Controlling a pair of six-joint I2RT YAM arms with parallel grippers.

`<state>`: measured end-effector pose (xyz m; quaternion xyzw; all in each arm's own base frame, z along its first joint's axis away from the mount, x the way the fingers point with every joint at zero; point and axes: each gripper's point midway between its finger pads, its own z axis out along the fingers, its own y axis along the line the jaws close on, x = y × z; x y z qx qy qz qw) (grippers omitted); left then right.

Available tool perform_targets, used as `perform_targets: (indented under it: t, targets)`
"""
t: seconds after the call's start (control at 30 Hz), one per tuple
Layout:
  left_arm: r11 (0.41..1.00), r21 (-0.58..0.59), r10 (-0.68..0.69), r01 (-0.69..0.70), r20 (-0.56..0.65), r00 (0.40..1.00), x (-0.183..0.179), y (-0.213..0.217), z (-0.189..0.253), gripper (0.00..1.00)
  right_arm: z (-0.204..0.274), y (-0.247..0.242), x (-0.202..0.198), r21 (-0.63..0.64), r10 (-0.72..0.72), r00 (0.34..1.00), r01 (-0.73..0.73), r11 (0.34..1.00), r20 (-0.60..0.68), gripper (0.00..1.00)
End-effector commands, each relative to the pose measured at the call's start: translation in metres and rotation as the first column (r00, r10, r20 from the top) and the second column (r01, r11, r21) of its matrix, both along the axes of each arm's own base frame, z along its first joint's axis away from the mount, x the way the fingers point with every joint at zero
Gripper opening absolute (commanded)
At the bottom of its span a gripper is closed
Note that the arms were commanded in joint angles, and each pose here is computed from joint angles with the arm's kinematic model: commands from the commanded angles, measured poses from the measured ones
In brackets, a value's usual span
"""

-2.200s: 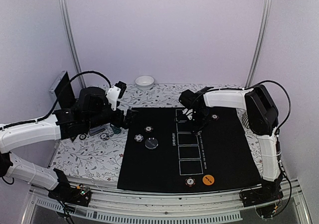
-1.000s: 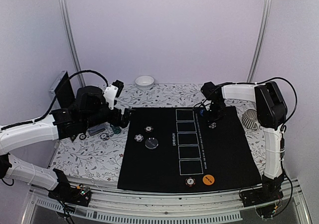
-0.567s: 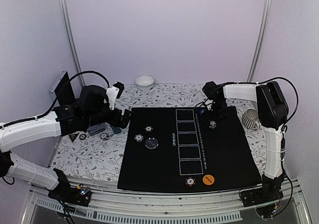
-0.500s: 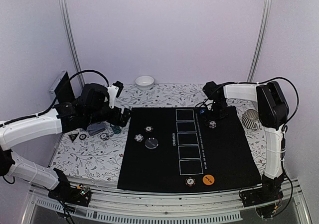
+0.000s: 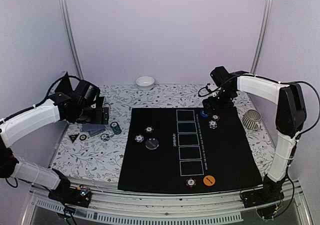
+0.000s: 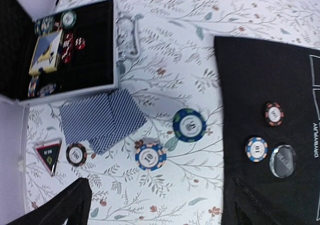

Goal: Distribute texas hold em gaming equipment
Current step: Move the pile of poker chips to the small blind area, then pick up the pile of poker chips from the center of the board.

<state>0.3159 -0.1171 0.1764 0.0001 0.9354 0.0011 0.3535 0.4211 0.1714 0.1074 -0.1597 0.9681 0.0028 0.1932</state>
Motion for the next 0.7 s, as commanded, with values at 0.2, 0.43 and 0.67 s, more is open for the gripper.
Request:
perform_targets:
  t: [0.2, 0.43, 0.67]
  targets:
    - [0.995, 0.007, 0.100, -0.102, -0.284, 0.954, -0.025, 0.033, -0.095, 0.82, 0.048, 0.011, -0.013, 0.107, 0.031, 0.995, -0.040, 0.993, 0.090, 0.99]
    - [0.999, -0.006, 0.045, -0.050, -0.312, 0.949, -0.009, 0.021, -0.125, 0.88, 0.055, 0.010, -0.016, 0.114, 0.030, 0.994, -0.042, 0.993, 0.103, 0.99]
    - [1.000, 0.011, 0.018, -0.015, -0.335, 0.942, 0.003, 0.015, -0.150, 0.80, 0.051, 0.007, -0.017, 0.100, 0.027, 0.995, -0.036, 0.994, 0.094, 0.99]
